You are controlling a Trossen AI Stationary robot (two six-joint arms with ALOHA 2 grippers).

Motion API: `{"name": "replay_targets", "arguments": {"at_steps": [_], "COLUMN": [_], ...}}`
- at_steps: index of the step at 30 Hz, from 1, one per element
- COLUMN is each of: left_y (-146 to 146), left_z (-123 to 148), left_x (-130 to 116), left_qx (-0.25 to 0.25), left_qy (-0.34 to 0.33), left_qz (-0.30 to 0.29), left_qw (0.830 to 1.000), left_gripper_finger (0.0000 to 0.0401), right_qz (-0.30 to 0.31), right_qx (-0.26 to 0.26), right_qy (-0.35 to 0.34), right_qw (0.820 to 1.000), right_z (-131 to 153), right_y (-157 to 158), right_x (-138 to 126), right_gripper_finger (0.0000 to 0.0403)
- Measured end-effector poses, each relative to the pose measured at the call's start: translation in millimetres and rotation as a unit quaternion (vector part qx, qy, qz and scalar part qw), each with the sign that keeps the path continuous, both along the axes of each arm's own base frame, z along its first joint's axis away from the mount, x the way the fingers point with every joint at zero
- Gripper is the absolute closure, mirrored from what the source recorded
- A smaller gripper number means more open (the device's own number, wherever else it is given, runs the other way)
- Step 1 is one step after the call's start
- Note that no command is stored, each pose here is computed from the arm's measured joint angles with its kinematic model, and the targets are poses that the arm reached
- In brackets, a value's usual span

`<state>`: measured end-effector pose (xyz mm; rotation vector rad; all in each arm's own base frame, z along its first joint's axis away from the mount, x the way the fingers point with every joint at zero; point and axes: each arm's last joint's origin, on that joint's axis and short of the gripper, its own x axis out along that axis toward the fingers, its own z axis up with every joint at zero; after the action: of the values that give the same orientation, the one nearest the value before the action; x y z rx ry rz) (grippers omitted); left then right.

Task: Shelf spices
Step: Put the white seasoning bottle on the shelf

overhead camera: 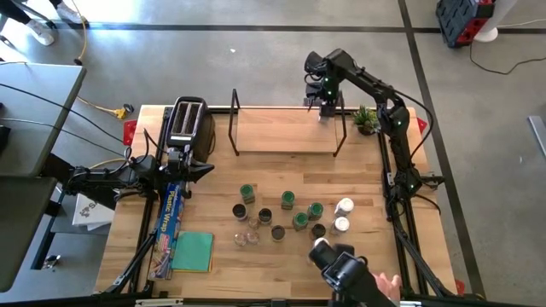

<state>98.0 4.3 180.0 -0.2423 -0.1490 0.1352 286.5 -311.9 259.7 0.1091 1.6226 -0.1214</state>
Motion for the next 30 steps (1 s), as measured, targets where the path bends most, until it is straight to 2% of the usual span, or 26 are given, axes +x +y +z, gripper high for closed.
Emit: {"name": "replay_targets", "arguments": {"at_steps": [6,17,30], "left_y": [0.0,0.0,0.0], "left_z": [0.0,0.0,0.0], "left_x": [0.0,0.0,0.0], "left_qx": [0.000,0.000,-0.001], "left_qy": [0.000,0.000,0.000], "left_qz": [0.000,0.000,0.000], "left_qw": [1.000,1.000,1.000], "left_gripper_finger": [0.0401,0.0401,0.0401], "right_qz": [0.000,0.004,0.060], "right_qx": [0.001,-0.023,-0.049], "right_qy": [0.009,0.005,0.024], "right_qw": [1.000,1.000,0.997], "right_z": [-5.9,3.4,5.1], "right_y": [0.2,1.5,13.5], "right_x": [-0.5,-1.7,11.8], "right_gripper_finger": [0.0148,0.0145,0.0144]}}
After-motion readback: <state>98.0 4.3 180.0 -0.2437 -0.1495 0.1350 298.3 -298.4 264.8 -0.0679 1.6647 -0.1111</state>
